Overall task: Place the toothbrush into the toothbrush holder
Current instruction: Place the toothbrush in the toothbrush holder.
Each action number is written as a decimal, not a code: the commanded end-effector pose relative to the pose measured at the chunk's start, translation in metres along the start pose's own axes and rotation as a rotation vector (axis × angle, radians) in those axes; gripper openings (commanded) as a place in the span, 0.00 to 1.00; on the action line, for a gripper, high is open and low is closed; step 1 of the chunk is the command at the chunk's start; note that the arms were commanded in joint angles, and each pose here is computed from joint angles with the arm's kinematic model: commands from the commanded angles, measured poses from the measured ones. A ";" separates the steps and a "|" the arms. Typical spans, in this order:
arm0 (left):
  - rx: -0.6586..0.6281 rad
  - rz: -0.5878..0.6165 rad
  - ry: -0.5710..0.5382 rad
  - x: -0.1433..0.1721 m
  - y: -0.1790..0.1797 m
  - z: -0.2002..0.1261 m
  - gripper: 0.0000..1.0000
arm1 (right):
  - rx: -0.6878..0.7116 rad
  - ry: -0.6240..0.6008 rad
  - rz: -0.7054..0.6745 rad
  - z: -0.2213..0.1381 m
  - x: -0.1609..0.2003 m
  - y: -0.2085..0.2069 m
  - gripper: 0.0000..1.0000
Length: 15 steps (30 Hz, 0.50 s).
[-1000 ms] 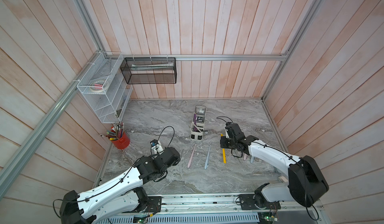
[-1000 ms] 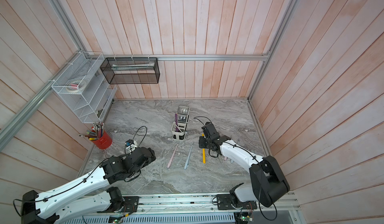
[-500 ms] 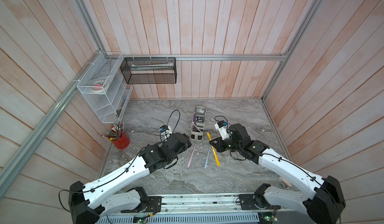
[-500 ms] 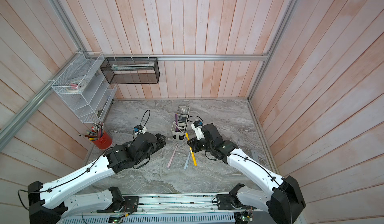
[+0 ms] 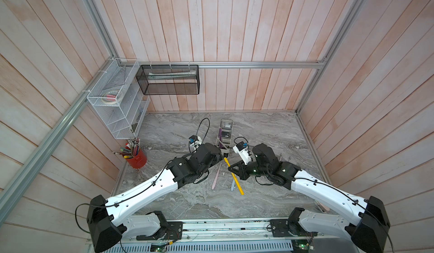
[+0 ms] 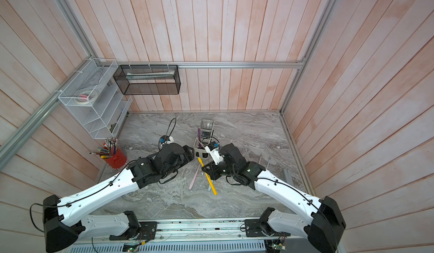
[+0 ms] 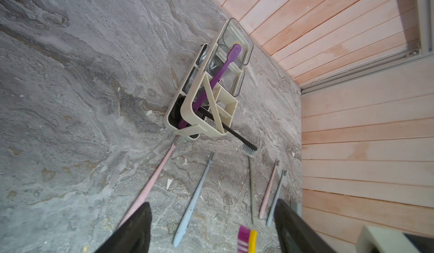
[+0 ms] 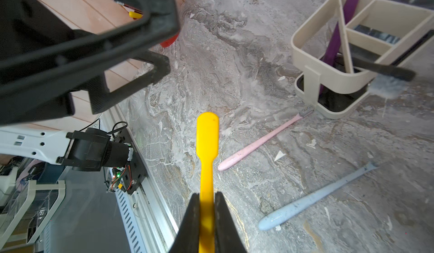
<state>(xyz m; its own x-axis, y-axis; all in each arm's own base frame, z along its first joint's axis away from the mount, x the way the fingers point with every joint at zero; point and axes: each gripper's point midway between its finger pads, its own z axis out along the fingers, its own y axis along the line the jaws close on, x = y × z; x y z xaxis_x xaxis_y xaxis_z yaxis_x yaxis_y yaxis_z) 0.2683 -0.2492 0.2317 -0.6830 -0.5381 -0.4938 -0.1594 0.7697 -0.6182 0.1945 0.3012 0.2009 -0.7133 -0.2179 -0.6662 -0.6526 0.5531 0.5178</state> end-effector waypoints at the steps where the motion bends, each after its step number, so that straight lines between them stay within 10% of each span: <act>1: 0.074 -0.041 0.021 0.000 -0.021 0.002 0.78 | -0.058 -0.040 -0.023 0.000 -0.016 0.019 0.02; 15: 0.140 -0.095 0.098 0.021 -0.024 0.014 0.56 | -0.073 -0.047 -0.013 0.006 -0.021 0.021 0.01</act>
<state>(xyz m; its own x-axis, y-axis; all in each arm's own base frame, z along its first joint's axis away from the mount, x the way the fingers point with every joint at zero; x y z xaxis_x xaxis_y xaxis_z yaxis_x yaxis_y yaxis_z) 0.2680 -0.2798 0.2314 -0.7253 -0.5682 -0.3886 -0.1373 0.6726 -0.7272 0.1954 0.3128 0.2039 -0.7082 -0.2099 -0.6741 -0.6626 0.5273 0.5319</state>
